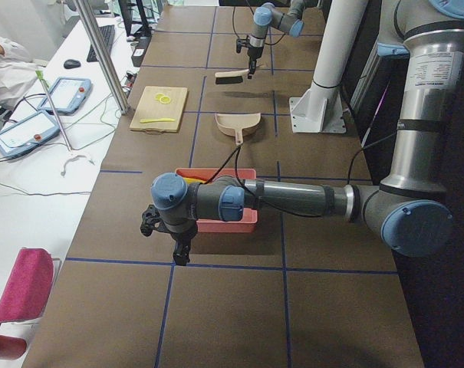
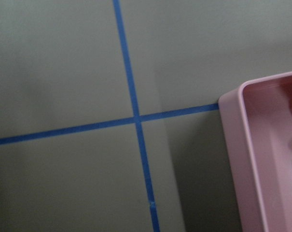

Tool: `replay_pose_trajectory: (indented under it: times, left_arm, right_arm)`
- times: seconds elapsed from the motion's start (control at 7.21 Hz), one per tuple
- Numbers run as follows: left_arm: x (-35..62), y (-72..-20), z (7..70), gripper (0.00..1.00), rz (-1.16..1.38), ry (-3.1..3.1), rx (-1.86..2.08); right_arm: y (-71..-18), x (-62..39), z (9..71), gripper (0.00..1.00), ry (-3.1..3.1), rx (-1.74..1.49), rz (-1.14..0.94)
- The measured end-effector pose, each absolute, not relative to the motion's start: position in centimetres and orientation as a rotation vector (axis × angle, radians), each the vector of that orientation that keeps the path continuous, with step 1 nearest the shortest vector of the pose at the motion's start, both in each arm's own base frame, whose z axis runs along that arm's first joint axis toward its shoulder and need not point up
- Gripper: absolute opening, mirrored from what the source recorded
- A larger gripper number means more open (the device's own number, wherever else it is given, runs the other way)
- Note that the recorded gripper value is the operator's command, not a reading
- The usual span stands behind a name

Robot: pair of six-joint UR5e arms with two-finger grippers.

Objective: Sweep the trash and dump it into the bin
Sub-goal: 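Return the brush with the right gripper to its starting spot and release it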

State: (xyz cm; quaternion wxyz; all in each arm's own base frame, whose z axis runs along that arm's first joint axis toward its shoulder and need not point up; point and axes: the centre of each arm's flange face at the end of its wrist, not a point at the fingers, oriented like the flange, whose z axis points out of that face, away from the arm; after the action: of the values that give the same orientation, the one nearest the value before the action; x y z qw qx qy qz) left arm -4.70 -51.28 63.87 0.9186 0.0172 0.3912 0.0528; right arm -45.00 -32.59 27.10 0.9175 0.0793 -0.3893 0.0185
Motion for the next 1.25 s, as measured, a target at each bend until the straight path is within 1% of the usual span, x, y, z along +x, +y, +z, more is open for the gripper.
replay_pose_trajectory:
  times: [0.28, 0.56, 0.97, 1.25]
  left_arm:
    - [-5.3, -49.6, 64.8, 1.00, 0.096, 0.806, 0.030]
    - [-5.8, -47.8, 65.3, 1.00, 0.090, 0.781, 0.036]
    - [-6.1, -45.7, 66.8, 1.00, 0.079, 0.758, 0.018]
    - [-6.0, -45.5, 66.9, 1.00, 0.077, 0.758, 0.014]
  right_arm:
    - [-33.9, -42.3, 27.3, 0.00, -0.814, 0.148, 0.038]
    - [-36.3, -37.8, 30.1, 0.00, -0.782, 0.144, 0.003]
    - [-39.1, -29.4, 38.3, 0.00, -0.718, 0.162, -0.060]
    - [-38.3, -23.5, 45.7, 0.00, -0.735, 0.174, -0.078]
